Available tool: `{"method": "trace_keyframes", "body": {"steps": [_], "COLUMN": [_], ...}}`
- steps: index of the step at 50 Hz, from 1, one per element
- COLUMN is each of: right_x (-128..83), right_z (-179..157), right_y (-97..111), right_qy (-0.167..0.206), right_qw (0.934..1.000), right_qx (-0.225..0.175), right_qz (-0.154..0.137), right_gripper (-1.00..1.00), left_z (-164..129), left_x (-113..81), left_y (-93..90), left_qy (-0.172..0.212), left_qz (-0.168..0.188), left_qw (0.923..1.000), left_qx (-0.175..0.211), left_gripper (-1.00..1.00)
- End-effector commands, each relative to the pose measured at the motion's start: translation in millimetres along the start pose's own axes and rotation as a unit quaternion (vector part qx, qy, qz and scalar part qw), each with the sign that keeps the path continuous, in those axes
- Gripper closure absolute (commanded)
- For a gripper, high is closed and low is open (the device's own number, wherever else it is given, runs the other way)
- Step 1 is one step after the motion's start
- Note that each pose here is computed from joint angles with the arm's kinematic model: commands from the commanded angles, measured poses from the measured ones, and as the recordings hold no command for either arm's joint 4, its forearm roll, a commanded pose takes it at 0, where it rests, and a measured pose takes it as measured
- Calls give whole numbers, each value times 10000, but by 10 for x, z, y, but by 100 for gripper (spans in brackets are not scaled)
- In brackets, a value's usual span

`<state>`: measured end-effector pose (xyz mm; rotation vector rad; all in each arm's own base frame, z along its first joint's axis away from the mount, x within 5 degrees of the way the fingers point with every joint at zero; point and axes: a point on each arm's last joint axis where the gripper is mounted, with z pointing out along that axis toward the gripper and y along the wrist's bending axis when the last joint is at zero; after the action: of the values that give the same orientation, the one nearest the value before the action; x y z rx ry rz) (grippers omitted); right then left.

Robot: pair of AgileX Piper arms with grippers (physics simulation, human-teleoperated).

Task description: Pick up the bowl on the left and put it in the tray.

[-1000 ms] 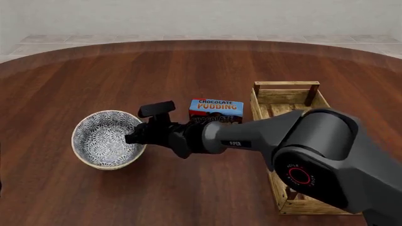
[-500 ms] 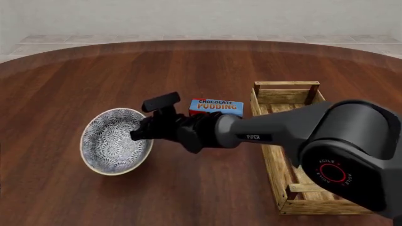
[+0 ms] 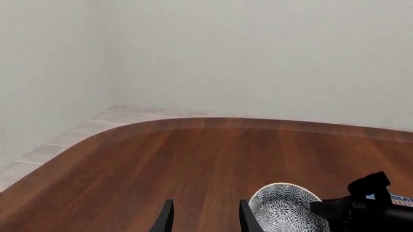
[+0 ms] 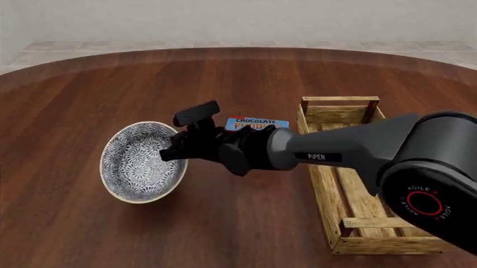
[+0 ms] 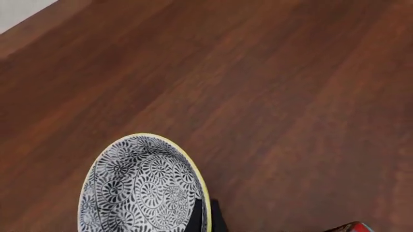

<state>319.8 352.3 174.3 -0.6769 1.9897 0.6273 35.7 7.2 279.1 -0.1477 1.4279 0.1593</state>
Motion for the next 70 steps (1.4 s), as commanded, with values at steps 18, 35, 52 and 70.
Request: {"method": "trace_keyframes", "body": {"steps": [18,35,52,70], "right_x": [-322,-489,-642,-768], "right_z": [-380,-656,-881,-1101], "right_y": [-223,-176,-155,-276], "right_qy": [-335,-523,-719,-901], "right_qw": [9989,9980,9964,9933], "right_qx": [229,186,158,279], "right_qz": [240,289,409,666], "right_gripper": [100,100,100,100], "left_z": [-31,-18,-19,-19], "left_x": [-108,-71,-73,-75], "left_y": [-4,-9,-11,-16], "left_qy": [-72,-84,-73,-84], "left_qz": [20,70,63,65], "left_qw": [10000,9999,9998,9997], "left_qx": [46,126,162,224], "left_gripper": [-100,-100,-100,-100]}}
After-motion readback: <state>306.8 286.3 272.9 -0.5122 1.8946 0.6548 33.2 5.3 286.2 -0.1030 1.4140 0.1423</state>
